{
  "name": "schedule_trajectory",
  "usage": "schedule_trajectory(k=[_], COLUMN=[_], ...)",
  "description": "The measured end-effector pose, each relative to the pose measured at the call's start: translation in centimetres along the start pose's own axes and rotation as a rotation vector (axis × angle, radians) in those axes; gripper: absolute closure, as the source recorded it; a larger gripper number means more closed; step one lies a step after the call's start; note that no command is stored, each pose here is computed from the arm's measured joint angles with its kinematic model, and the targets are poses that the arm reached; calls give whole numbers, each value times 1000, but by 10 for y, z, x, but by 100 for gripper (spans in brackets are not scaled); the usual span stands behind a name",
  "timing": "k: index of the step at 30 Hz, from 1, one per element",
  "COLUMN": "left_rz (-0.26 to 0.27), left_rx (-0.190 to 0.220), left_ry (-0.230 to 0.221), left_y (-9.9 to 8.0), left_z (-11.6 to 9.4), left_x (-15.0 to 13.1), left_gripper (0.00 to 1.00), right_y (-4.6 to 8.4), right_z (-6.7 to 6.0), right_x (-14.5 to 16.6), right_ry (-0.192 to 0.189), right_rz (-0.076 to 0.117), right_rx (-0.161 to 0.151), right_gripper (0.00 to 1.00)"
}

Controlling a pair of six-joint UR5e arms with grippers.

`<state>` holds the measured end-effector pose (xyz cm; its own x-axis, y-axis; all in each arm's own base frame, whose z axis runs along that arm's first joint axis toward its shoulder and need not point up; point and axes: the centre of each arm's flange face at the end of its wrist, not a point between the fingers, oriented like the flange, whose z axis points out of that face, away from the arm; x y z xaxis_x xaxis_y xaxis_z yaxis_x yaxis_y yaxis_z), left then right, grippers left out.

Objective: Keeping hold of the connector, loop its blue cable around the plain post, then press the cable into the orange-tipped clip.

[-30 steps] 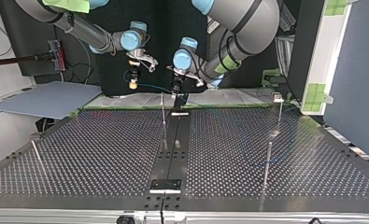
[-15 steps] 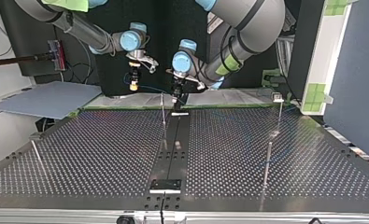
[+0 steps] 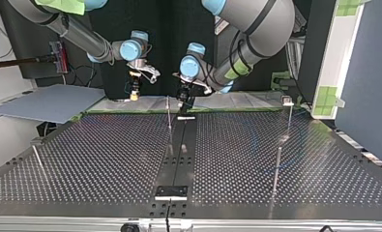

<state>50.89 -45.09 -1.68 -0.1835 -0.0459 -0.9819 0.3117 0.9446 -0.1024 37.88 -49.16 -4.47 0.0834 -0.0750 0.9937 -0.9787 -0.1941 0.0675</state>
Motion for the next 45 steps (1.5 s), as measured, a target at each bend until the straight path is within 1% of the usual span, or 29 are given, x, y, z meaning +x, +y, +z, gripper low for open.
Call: schedule_trajectory(k=[4,12,15,20,22,25,31,37,41,45], left_rz=[-19,-69,-95,-122,-124,-125,-126,-123,-119,-100], left_rx=[3,27,34,34,28,23,22,20,17,12], left_ry=[4,-17,-26,-35,-37,-41,-50,-48,-46,-32], left_y=[6,15,23,46,53,58,59,60,62,64], left_z=[9,33,40,55,61,68,76,76,77,75], left_x=[2,-16,-21,-33,-38,-46,-56,-57,-57,-55], left_gripper=[100,100,100,100,100,100,100,100,100,100], right_y=[3,8,11,17,20,23,30,38,43,46], right_z=[8,24,32,48,54,62,71,78,80,81], right_x=[4,12,16,26,29,34,39,41,41,41], right_ry=[10,32,42,53,55,57,61,60,60,58], right_rz=[2,14,22,34,36,37,39,36,34,33], right_rx=[-2,3,6,7,5,3,-2,-8,-12,-14], right_gripper=[100,100,100,100,100,100,100,100,100,100])
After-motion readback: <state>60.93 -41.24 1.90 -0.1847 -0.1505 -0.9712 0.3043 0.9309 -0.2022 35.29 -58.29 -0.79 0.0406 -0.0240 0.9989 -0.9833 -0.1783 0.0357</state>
